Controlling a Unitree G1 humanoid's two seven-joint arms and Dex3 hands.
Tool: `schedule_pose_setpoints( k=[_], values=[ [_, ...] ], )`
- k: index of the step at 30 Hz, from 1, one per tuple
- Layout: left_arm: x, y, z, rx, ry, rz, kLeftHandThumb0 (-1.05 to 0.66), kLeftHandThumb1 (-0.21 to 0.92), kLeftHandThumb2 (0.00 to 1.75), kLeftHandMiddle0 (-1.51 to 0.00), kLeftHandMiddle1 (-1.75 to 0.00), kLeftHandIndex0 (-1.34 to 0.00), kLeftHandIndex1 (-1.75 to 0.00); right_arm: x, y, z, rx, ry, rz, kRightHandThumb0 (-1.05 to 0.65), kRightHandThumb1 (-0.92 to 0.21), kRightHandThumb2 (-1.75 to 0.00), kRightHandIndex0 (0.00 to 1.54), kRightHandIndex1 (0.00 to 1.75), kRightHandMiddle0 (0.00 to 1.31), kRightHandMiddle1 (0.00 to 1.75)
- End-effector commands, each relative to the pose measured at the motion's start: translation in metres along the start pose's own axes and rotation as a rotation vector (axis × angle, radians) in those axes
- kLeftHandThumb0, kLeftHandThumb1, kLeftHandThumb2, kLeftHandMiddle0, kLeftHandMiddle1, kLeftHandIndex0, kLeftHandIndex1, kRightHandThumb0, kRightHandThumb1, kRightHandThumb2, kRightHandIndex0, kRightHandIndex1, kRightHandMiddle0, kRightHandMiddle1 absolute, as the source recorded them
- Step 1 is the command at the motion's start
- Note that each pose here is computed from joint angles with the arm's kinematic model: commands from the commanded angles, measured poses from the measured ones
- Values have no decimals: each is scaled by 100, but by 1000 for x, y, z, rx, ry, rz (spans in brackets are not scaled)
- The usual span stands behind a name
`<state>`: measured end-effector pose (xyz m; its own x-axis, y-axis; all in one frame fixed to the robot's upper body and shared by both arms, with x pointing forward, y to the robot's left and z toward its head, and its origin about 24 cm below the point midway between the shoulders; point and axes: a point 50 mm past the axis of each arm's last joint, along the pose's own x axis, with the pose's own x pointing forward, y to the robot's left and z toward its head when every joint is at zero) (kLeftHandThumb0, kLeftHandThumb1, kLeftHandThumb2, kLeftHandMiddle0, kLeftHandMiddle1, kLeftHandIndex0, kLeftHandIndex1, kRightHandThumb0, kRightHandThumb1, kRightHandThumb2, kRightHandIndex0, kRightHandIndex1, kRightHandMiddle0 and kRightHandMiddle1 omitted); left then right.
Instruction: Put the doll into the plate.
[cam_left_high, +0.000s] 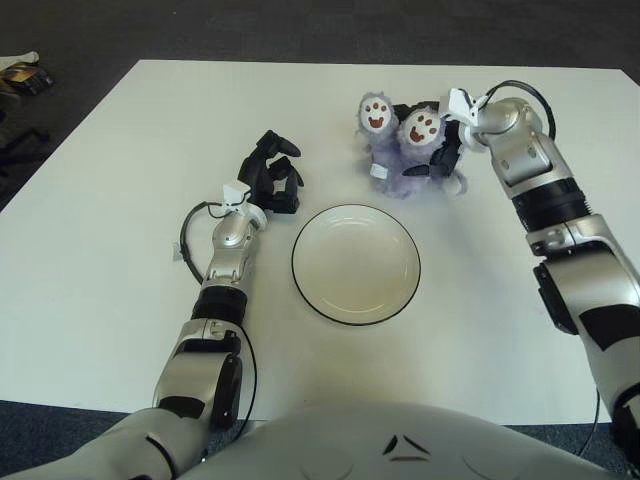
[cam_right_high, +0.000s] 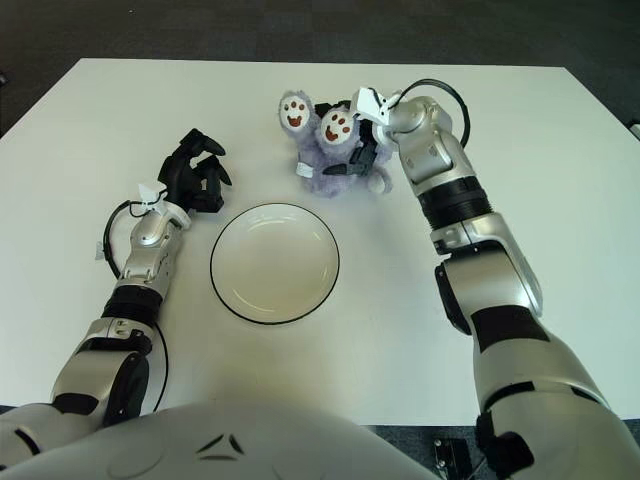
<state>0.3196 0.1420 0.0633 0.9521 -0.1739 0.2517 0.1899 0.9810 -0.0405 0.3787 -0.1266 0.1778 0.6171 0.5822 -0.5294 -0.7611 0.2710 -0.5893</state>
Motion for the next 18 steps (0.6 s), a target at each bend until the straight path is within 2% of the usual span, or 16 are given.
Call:
schedule_pose_setpoints(
  k=[1,7,15,18],
  values=[
    [-19,1,-20,-30,75,28,-2,25,140,-72,-169,-40,-175,7,11,-17,66,51,116,-22,-11,-119,0,25,0,56],
    [-19,1,-20,-35,75,32,-2,25,141,-71,-171,-40,-175,9,12,-20,118,35,186,-18,-10,-123,0,32,0,65],
    [-19,1,-19,-42,78,43,-1,25,140,-71,-171,-40,-175,11,16,-23,96,-13,234,-13,-3,-128,0,38,0,82],
    [-20,1,-19,-50,77,44,-1,26,139,-71,-169,-40,-175,11,17,-24,97,-26,240,-12,1,-131,0,48,0,96]
  ],
)
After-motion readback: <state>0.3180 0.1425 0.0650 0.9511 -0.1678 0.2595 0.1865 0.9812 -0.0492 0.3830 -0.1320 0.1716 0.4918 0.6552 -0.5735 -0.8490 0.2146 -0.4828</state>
